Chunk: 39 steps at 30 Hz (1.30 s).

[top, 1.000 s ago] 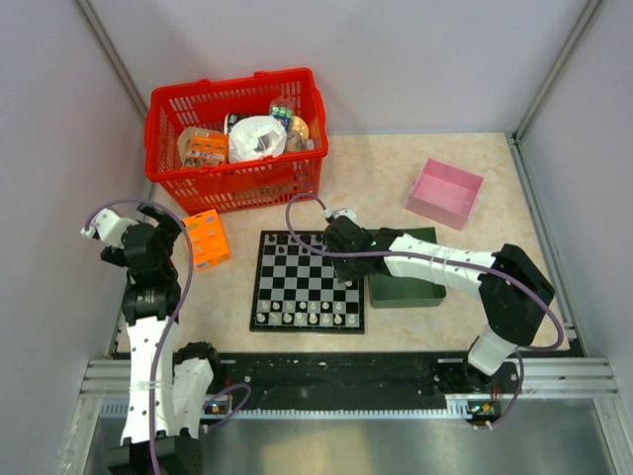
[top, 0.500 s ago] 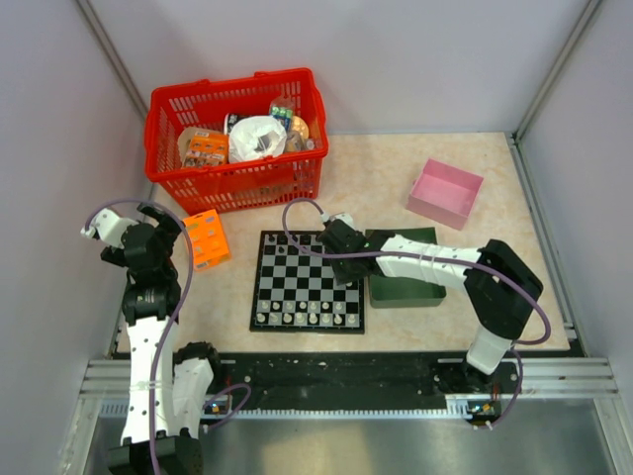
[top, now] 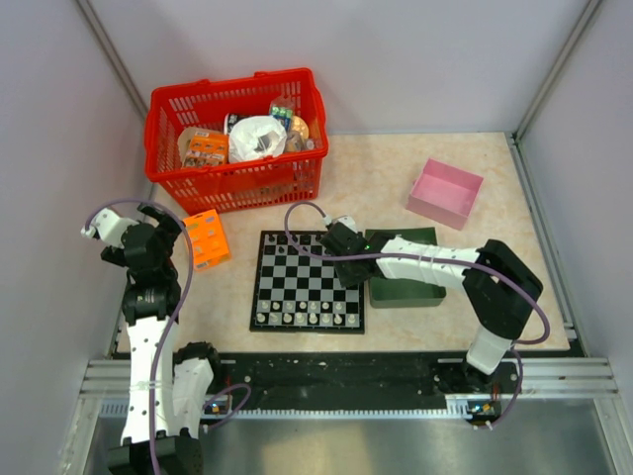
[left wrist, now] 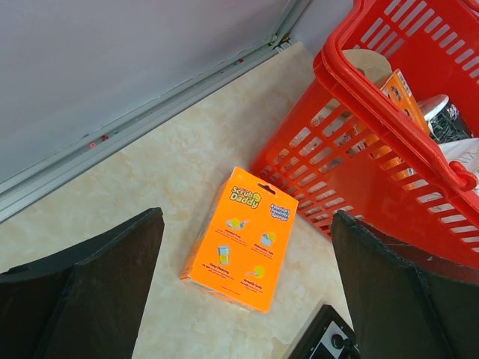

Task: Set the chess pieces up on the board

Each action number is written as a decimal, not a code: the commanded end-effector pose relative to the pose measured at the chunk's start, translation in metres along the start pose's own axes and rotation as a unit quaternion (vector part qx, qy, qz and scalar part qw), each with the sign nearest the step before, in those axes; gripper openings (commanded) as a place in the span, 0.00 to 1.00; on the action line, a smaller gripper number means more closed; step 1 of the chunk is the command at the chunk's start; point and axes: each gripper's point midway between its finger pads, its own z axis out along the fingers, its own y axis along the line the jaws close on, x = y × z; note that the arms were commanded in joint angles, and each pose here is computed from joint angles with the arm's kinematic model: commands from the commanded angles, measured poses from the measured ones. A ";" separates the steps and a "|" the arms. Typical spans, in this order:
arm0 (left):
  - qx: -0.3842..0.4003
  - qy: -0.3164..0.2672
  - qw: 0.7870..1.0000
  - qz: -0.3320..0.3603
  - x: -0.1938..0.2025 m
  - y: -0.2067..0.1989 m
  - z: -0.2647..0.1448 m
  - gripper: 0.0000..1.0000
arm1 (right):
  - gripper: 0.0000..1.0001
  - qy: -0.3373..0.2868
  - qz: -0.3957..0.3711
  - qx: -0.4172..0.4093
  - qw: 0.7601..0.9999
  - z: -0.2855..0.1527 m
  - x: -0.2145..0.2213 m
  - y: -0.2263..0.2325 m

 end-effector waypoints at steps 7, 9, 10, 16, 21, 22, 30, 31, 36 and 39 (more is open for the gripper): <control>0.012 -0.019 1.000 -0.013 -0.010 -0.006 0.000 0.99 | 0.12 -0.013 0.005 0.000 1.000 -0.002 -0.005 0.001; 0.013 -0.019 1.000 -0.014 -0.010 -0.006 0.000 0.99 | 0.10 -0.010 0.005 0.000 1.000 -0.003 -0.004 0.000; 0.012 -0.020 1.000 -0.014 -0.010 -0.006 0.000 0.99 | 0.08 -0.009 0.004 -0.002 1.000 -0.005 -0.003 0.000; 0.014 -0.018 1.000 -0.017 -0.009 -0.007 0.000 0.99 | 0.08 -0.014 0.008 -0.021 1.000 -0.018 0.001 -0.001; 0.018 -0.016 1.000 -0.018 -0.008 -0.008 0.001 0.99 | 0.07 -0.014 0.005 -0.042 0.999 -0.030 0.012 0.006; 0.018 -0.016 1.000 -0.018 -0.008 -0.008 0.001 0.99 | 0.07 -0.014 0.003 -0.045 0.999 -0.032 0.014 0.010; 0.020 -0.015 1.000 -0.019 -0.008 -0.009 0.000 0.99 | 0.05 0.006 0.004 -0.043 0.999 -0.035 0.034 0.017; 0.020 -0.016 0.999 -0.020 -0.008 -0.009 0.001 0.99 | 0.05 0.011 0.005 -0.038 0.999 -0.033 0.037 0.016; 0.023 -0.013 0.999 -0.021 -0.007 -0.010 0.002 0.99 | 0.05 0.015 0.008 -0.044 0.999 -0.036 0.040 0.017; 0.022 -0.012 0.999 -0.020 -0.005 -0.010 0.002 0.99 | 0.04 0.017 0.009 -0.049 0.999 -0.038 0.041 0.020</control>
